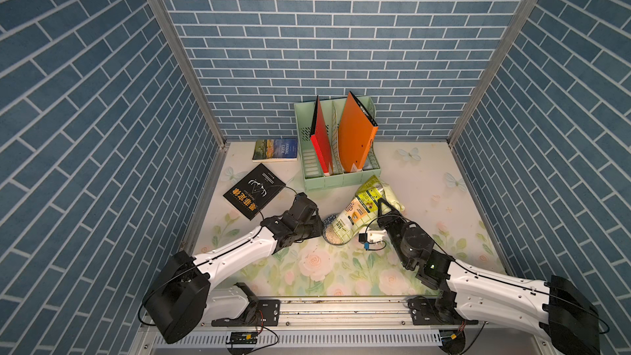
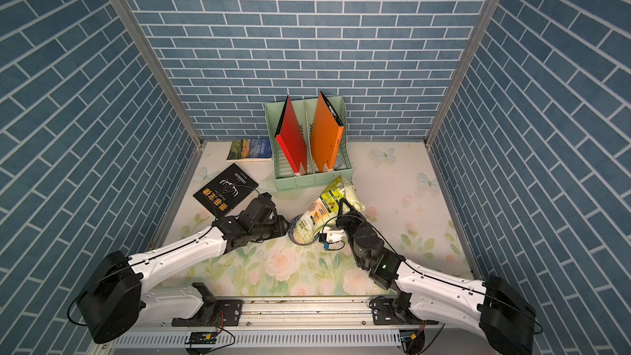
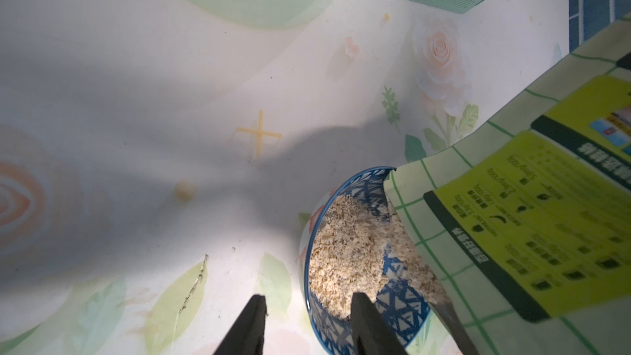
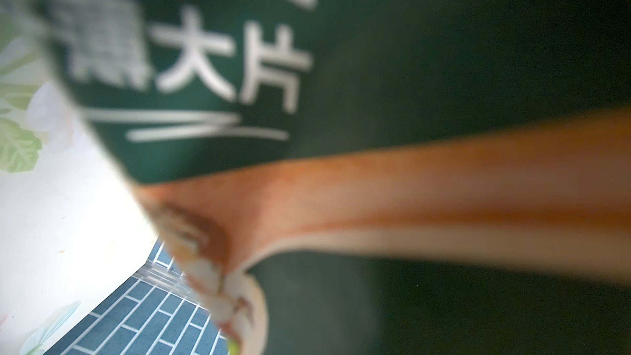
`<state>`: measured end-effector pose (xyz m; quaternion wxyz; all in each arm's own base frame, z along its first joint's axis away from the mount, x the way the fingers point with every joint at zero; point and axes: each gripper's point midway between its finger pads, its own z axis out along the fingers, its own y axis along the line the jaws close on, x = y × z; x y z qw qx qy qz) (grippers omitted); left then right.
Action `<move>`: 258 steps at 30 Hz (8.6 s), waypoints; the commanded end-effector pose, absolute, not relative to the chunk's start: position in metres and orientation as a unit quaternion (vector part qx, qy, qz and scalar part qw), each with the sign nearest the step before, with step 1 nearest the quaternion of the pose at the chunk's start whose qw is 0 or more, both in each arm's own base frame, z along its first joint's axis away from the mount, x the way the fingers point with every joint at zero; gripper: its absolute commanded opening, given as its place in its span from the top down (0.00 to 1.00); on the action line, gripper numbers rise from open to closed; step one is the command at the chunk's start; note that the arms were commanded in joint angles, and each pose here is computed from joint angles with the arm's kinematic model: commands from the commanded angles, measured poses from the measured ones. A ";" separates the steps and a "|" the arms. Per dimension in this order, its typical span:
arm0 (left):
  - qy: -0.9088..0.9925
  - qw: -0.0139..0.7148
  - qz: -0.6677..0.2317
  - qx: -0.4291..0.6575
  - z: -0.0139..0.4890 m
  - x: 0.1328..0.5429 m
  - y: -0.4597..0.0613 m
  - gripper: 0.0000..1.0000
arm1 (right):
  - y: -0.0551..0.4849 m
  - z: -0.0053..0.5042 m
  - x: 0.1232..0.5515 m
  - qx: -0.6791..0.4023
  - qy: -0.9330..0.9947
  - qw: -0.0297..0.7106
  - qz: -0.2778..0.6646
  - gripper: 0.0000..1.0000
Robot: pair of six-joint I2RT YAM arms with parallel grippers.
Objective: Pour the oats into the breakfast bowl
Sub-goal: Move the bowl to the center of the board, then place the oats bag at the center of the board.
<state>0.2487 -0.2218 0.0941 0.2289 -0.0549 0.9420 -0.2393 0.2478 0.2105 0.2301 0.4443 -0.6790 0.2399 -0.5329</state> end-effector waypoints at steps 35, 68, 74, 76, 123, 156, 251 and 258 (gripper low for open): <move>0.935 0.250 -0.239 -0.075 0.104 0.251 -0.211 0.45 | 0.204 0.327 0.248 -0.557 0.258 0.548 -0.568 1.00; 0.927 0.271 -0.243 -0.090 0.113 0.255 -0.208 0.41 | 0.216 0.311 0.242 -0.583 0.246 0.550 -0.544 1.00; 0.928 0.267 -0.246 -0.089 0.111 0.254 -0.209 0.41 | 0.220 0.306 0.245 -0.597 0.244 0.536 -0.545 1.00; 0.927 0.267 -0.248 -0.087 0.112 0.254 -0.210 0.41 | 0.222 0.300 0.247 -0.604 0.241 0.530 -0.544 1.00; 0.927 0.272 -0.244 -0.089 0.113 0.255 -0.207 0.40 | 0.227 0.312 0.244 -0.592 0.241 0.550 -0.537 1.00; 0.925 0.277 -0.242 -0.093 0.114 0.254 -0.203 0.40 | 0.213 0.304 0.251 -0.598 0.264 0.531 -0.539 1.00; 0.851 0.396 -0.331 -0.104 0.222 0.307 -0.219 0.39 | 0.137 0.255 0.254 -0.035 0.687 0.709 0.152 1.00; 0.850 0.378 -0.355 -0.094 0.212 0.313 -0.237 0.40 | 0.145 0.216 0.268 0.041 0.700 0.677 0.226 1.00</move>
